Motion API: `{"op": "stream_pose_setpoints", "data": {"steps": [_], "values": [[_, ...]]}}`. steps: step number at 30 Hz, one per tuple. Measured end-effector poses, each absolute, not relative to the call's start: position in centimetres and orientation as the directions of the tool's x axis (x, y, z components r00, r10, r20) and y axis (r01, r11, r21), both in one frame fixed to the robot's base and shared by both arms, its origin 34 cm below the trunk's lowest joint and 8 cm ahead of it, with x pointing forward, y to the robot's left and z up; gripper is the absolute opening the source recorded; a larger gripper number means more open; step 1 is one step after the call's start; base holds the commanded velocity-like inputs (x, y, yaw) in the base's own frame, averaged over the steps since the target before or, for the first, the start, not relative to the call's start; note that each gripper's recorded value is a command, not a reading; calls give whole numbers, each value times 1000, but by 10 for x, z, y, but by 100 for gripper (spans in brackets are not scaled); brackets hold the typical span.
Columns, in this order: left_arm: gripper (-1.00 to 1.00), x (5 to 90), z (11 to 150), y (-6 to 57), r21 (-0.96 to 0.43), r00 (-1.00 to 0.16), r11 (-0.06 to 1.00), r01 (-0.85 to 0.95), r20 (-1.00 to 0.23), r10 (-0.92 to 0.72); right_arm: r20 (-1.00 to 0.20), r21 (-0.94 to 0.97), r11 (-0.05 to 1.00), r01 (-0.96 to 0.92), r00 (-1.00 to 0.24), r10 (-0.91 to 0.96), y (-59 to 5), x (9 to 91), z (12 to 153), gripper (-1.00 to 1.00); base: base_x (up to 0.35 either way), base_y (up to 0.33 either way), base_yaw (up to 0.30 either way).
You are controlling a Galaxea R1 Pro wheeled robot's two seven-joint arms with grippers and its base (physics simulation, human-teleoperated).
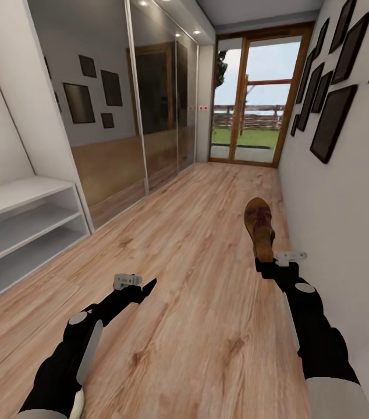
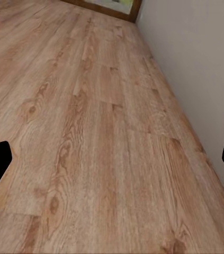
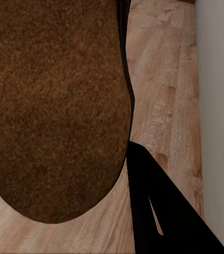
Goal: Pick up the two gym shoes and the two sandals from the corridor floor and place them onto the hallstand (shoe rack) in the corridor, making sure they are on the rack and not on the floor. Arrange them so the two gym shoes are next to each other and the two sandals are next to each other.
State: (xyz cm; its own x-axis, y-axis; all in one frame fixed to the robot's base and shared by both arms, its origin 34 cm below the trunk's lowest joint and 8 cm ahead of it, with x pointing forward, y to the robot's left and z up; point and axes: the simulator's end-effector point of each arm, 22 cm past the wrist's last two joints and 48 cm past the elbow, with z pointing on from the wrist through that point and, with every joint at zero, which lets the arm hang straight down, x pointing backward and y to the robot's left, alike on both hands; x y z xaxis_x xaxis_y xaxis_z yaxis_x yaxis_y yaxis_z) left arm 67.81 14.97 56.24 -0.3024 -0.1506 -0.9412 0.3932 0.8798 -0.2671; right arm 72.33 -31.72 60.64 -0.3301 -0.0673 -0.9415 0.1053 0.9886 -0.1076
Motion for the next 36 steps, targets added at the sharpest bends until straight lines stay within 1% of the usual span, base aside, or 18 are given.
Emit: {"op": "stream_pose_setpoints", "data": {"steps": [4, 10, 16, 23, 28, 36], "values": [[100, 678, 562, 150, -267, -302, 880, 393, -941, -151, -942, -108, 988, 106, -330, -67, -318, 723, 606, -100, 296, -199, 1], [100, 672, 540, 167, -297, -324, 895, 332, -927, -188, -944, -117, 990, 81, -319, -86, -306, 726, 611, -100, 0, 0, 0], [100, 655, 533, 146, -291, -352, 875, 387, -924, -151, -944, -112, 989, 99, -320, -75, -314, 724, 611, -100, 0, 0, 0], [100, 654, 542, 143, -274, -355, 870, 410, -927, -125, -944, -113, 989, 98, -321, -76, -314, 725, 610, -100, 0, 0, 200], [100, 656, 553, 145, -260, -331, 872, 415, -936, -122, -944, -113, 989, 98, -321, -76, -314, 725, 610, -100, 0, 0, 249], [100, 656, 557, 144, -259, -325, 871, 419, -938, -122, -944, -112, 989, 98, -320, -75, -314, 724, 611, -100, 48, 0, 35]]}}
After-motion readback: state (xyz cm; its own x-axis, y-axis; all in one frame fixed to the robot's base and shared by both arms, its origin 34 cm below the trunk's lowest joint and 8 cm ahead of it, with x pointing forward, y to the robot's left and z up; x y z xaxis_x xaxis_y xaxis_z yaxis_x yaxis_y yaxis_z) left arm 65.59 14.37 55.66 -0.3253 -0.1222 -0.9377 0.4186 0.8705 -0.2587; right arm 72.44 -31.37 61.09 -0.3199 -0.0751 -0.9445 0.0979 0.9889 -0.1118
